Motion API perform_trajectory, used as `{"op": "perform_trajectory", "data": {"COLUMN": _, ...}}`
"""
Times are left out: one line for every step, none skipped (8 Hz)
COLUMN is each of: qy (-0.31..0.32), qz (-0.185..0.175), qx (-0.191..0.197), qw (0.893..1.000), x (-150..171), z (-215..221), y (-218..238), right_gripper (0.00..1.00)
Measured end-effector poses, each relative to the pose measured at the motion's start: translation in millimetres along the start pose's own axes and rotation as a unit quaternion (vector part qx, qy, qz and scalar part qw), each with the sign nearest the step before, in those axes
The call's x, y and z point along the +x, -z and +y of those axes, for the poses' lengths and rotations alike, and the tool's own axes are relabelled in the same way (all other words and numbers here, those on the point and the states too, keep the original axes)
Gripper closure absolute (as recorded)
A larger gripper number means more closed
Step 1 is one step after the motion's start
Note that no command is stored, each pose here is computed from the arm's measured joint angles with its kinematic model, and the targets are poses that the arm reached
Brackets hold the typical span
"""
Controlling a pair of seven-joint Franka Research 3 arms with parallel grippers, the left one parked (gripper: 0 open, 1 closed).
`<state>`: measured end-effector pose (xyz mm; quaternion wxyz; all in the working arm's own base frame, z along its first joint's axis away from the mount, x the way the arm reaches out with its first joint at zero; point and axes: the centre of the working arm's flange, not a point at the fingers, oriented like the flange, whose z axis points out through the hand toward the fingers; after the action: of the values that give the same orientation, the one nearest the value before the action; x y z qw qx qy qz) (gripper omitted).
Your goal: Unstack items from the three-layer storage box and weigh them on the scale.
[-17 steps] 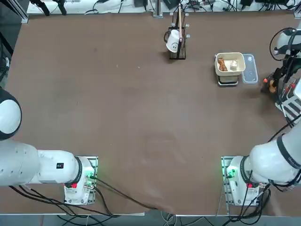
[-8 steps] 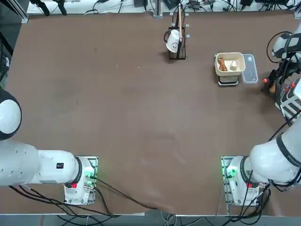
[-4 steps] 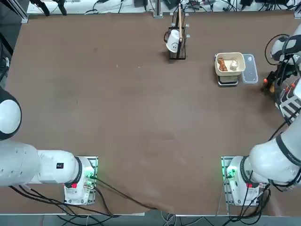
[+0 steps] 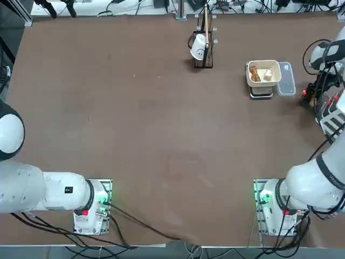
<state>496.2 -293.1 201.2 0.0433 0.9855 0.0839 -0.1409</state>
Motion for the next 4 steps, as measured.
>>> {"op": "perform_trajectory", "data": {"qy": 0.004, "qz": -0.001, "qx": 0.002, "qw": 1.0, "x": 0, "z": 1, "y": 9, "right_gripper": 0.59}}
{"op": "perform_trajectory", "data": {"qy": 0.009, "qz": -0.006, "qx": 0.008, "qw": 1.0, "x": 0, "z": 2, "y": 24, "right_gripper": 0.59}}
{"op": "perform_trajectory", "data": {"qy": 0.013, "qz": -0.013, "qx": 0.013, "qw": 1.0, "x": 5, "z": 2, "y": 48, "right_gripper": 0.59}}
{"op": "perform_trajectory", "data": {"qy": 0.02, "qz": -0.019, "qx": 0.016, "qw": 0.999, "x": 13, "z": -2, "y": 78, "right_gripper": 0.59}}
